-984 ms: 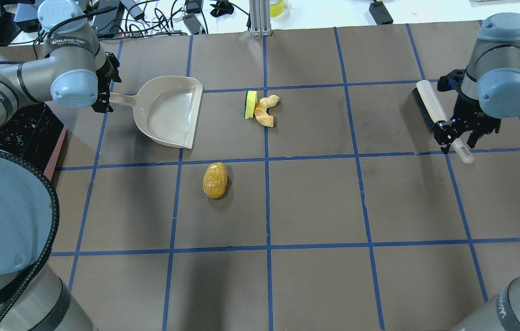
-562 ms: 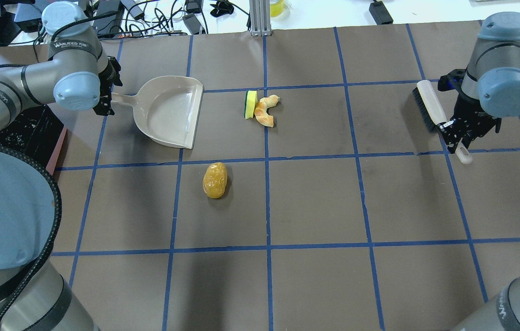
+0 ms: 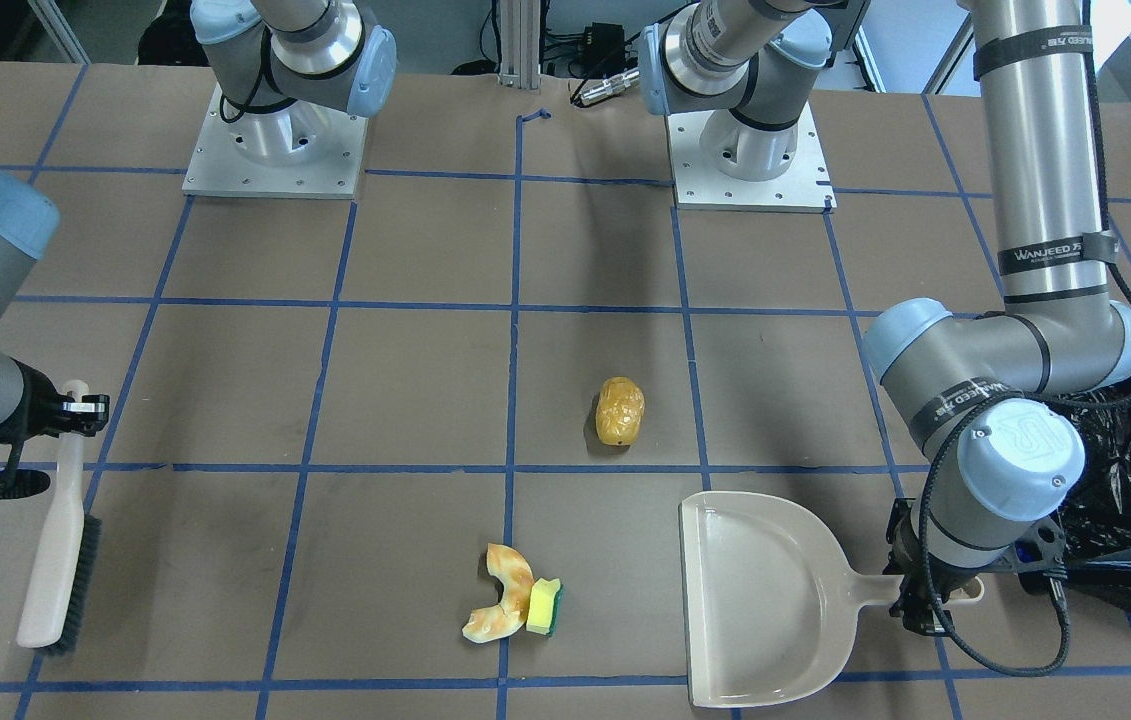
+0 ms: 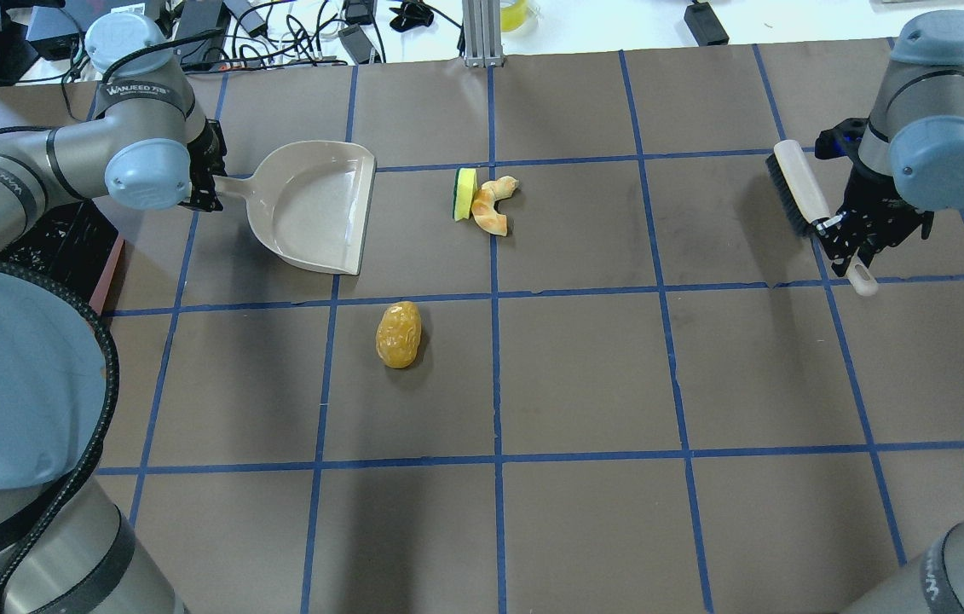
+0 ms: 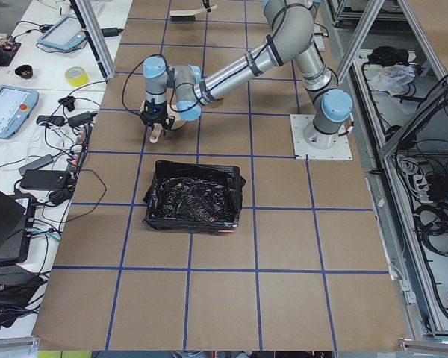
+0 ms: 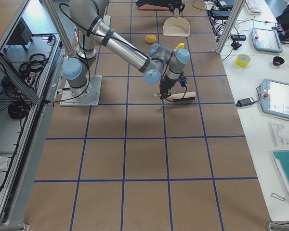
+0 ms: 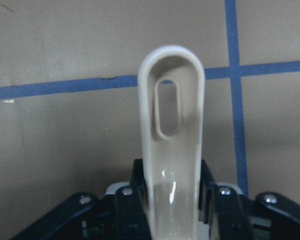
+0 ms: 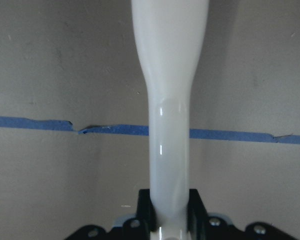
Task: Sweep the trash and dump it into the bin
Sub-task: 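Lift the dustpan with the left gripper while the right gripper lifts the brush, then sweep the sponge and banana peel into the dustpan with the right gripper's brush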
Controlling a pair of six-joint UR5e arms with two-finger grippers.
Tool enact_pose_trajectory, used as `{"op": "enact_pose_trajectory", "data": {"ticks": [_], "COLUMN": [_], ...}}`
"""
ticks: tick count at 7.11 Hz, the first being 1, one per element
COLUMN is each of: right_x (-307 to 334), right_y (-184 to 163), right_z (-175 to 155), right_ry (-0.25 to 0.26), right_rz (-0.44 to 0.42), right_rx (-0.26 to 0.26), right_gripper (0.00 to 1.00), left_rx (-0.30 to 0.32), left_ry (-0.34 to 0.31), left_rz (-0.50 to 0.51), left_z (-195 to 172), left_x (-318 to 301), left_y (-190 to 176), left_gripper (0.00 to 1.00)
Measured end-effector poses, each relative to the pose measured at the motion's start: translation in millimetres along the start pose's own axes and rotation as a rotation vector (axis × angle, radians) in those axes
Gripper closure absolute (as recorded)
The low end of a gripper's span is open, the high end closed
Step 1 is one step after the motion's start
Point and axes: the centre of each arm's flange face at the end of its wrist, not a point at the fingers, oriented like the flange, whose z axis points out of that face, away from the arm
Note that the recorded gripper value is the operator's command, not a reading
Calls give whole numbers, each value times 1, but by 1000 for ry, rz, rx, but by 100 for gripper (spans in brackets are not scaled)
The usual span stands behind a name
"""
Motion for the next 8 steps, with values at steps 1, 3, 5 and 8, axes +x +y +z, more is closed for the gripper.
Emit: {"op": "enact_pose_trajectory", "data": {"ticks": [1, 3, 5, 8], "right_x": [-28, -144, -241, -308], "right_y": [-3, -10, -7, -9], "right_z": [-19, -49, -53, -45], "right_ry": [12, 47, -35, -67], "right_rz": [34, 77, 178, 224], "right_rx": [27, 77, 62, 24], "right_gripper": [100, 100, 100, 100], "left_rx": [-4, -8, 4, 61], "left_ry": [8, 28, 61, 29], "left_rz": [1, 13, 42, -61], "left_z": [-3, -13, -33, -36], "left_x": [1, 3, 9, 23], "left_y": [0, 0, 9, 52], "left_gripper": [100, 100, 100, 100]}}
